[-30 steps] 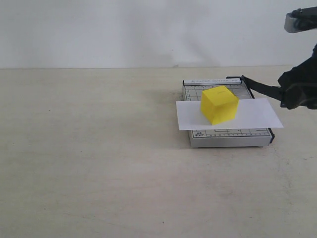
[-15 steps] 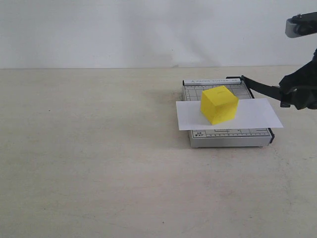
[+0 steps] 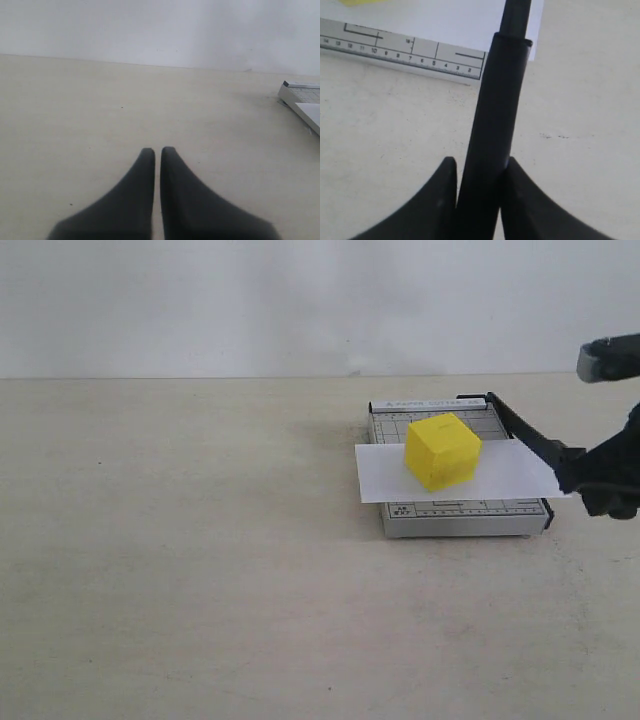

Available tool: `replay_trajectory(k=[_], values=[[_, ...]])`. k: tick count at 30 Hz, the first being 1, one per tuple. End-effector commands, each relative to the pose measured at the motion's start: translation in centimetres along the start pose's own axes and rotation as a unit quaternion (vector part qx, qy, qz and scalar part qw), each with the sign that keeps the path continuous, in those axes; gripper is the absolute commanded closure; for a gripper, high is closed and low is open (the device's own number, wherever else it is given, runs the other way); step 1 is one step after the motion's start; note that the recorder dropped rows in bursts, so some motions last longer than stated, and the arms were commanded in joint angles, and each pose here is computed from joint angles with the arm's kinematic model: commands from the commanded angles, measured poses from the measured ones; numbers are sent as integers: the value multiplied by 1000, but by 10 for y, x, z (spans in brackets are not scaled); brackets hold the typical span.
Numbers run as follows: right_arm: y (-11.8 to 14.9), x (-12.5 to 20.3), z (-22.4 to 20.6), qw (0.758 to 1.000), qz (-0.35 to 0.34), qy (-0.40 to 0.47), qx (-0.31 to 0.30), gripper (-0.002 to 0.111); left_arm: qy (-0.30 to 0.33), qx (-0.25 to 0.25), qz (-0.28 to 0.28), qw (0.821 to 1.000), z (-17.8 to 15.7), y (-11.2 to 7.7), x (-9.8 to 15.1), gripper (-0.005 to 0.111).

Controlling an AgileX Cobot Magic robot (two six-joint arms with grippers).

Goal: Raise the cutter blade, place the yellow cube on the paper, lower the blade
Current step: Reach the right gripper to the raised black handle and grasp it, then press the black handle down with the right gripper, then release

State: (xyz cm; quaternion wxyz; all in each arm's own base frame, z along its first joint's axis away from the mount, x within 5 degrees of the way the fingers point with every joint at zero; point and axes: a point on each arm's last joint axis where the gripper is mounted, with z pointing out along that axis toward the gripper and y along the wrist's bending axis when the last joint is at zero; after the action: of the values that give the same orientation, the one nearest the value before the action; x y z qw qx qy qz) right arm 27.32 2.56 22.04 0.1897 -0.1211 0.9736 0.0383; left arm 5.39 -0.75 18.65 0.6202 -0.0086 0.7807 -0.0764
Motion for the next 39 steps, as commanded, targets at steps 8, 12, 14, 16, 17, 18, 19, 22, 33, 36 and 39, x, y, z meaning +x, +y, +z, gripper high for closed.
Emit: replay_trajectory(k=[8,12,14,16,17,18,19,22,33,36,39], values=[[9,62,43,999,19,42,-11,103,-3,-1,4,1000,0,0,1,102],[9,69,47,999,24,36,-6,103,-3,-1,4,1000,0,0,1,102],[8,72,49,999,25,32,-3,103,-3,-1,4,1000,0,0,1,102],[8,74,51,999,26,29,0,103,-3,-1,4,1000,0,0,1,102],[8,76,52,999,27,27,1,103,-3,-1,4,1000,0,0,1,102],[8,76,52,999,30,25,1,103,-3,-1,4,1000,0,0,1,102],[8,76,52,999,30,24,1,103,-3,-1,4,1000,0,0,1,102],[8,77,56,999,28,29,2,103,-3,-1,4,1000,0,0,1,102],[7,79,79,998,47,46,-4,103,-3,-1,4,1000,0,0,1,102],[7,78,79,998,46,48,-5,103,-3,-1,4,1000,0,0,1,102],[7,79,79,998,50,49,-7,103,-3,-1,4,1000,0,0,1,102]])
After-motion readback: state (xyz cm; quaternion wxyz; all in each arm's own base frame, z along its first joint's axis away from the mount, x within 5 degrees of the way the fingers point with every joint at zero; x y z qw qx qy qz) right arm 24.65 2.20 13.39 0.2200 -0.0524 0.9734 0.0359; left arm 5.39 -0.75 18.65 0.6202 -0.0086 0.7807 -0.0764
